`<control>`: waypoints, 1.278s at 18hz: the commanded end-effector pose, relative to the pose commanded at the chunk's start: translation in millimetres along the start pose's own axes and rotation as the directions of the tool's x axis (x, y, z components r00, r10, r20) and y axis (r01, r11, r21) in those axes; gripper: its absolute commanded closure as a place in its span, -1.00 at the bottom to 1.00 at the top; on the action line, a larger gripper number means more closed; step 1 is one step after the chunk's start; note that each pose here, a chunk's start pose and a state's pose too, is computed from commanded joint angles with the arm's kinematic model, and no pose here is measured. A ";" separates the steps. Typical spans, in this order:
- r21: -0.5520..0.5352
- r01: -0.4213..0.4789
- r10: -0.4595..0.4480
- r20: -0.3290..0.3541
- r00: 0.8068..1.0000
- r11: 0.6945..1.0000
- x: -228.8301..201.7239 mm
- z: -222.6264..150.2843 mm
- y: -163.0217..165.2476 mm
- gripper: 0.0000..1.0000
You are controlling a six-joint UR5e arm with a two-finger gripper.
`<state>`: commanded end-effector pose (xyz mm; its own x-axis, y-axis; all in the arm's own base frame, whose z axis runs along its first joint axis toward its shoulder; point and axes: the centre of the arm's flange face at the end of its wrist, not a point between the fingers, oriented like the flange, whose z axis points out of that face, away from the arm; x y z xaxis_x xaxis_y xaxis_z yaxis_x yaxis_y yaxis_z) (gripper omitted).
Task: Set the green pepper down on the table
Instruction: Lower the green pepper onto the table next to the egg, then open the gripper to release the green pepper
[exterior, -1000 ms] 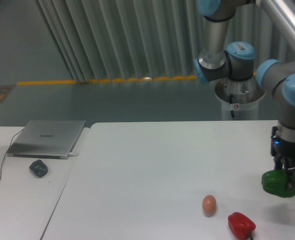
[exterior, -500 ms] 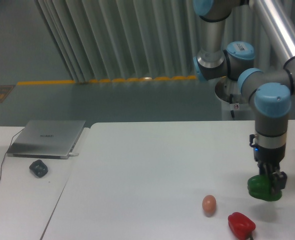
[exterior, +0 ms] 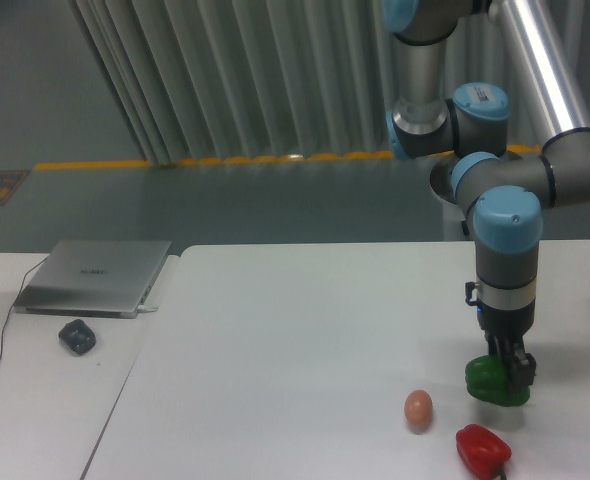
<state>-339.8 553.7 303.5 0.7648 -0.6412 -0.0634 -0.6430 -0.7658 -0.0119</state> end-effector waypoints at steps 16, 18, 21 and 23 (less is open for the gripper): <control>0.004 0.001 -0.001 0.084 0.996 1.000 -23.9 -39.9 7.5 -1.00; 0.007 0.001 -0.001 0.110 0.994 1.000 -31.2 -53.0 7.7 -1.00; 0.000 -0.037 0.037 0.127 0.991 0.999 -37.8 -62.2 20.2 -1.00; -0.010 -0.081 0.082 0.141 0.987 0.997 -42.2 -70.0 34.1 -1.00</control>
<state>-391.1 551.2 375.6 0.6962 -0.6883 -0.2040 -0.7025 -0.7116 0.0035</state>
